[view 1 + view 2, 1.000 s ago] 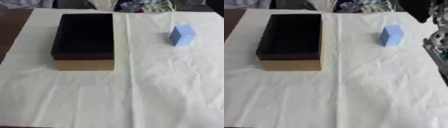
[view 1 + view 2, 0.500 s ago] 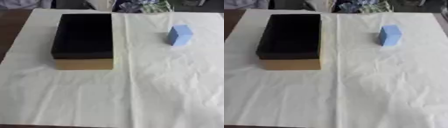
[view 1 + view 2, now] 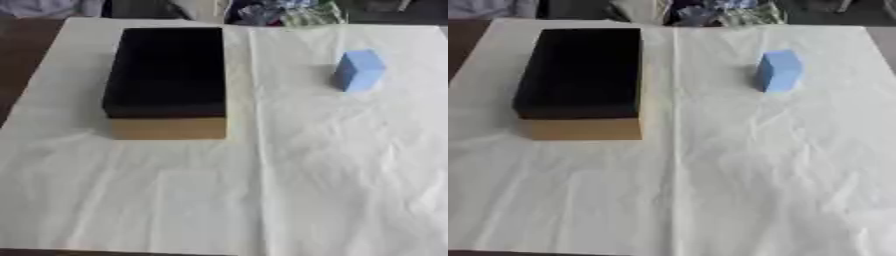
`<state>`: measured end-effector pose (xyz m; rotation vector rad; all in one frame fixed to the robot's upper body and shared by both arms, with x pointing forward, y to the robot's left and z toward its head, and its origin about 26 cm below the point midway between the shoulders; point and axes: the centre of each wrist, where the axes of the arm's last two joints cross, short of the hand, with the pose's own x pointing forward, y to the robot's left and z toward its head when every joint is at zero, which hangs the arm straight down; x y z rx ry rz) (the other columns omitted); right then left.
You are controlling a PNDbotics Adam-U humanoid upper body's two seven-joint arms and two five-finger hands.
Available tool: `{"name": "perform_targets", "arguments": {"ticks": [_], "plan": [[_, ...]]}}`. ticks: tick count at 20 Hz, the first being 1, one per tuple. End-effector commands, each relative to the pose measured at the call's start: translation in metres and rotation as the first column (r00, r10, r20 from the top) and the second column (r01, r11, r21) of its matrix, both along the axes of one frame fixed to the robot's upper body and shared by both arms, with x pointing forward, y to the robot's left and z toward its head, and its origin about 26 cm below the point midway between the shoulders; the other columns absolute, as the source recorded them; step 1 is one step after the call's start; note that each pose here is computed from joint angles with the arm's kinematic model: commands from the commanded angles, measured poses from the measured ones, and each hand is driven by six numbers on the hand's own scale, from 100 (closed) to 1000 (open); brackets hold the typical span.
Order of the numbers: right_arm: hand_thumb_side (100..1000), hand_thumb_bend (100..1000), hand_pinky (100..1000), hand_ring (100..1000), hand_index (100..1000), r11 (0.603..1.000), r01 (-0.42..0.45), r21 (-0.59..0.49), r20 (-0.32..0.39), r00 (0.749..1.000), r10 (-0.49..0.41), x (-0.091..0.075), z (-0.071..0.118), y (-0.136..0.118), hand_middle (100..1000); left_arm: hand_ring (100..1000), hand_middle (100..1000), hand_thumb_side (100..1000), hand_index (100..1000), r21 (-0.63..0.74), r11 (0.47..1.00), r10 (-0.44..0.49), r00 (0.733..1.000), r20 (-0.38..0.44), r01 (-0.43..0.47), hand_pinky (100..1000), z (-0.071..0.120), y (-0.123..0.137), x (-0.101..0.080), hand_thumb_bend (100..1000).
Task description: Pick up objects on the table and place them in the box.
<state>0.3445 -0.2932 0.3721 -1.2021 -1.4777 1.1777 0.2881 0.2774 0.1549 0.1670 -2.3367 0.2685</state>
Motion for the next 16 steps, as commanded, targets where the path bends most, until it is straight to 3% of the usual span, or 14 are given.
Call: {"name": "perform_targets", "arguments": {"ticks": [1, 3, 8, 16], "plan": [[322, 100, 937, 946, 950, 0.998, 0.016, -0.063, -0.037, 0.999, -0.018, -0.002, 0.012, -0.007, 898, 597, 694, 672, 867, 0.026, 1.0, -0.005, 1.0, 0.021, 0.005, 1000, 0.007, 0.002, -0.002, 100], [297, 100, 940, 949, 954, 0.996, 0.012, -0.09, -0.076, 0.997, -0.019, -0.001, 0.013, -0.007, 901, 597, 694, 672, 867, 0.026, 1.0, -0.006, 1.0, 0.019, 0.005, 1000, 0.006, 0.002, -0.002, 100], [221, 219, 953, 960, 959, 0.989, 0.002, -0.148, -0.163, 0.986, -0.027, 0.002, 0.014, -0.006, 902, 596, 695, 672, 867, 0.027, 1.0, -0.009, 1.0, 0.017, 0.008, 1000, 0.006, 0.001, -0.002, 100], [143, 339, 975, 984, 974, 0.977, 0.005, -0.211, -0.298, 0.952, -0.069, 0.01, 0.012, -0.003, 935, 596, 696, 672, 868, 0.031, 0.999, -0.012, 1.0, 0.012, 0.012, 1000, 0.006, 0.001, -0.002, 100]]}}
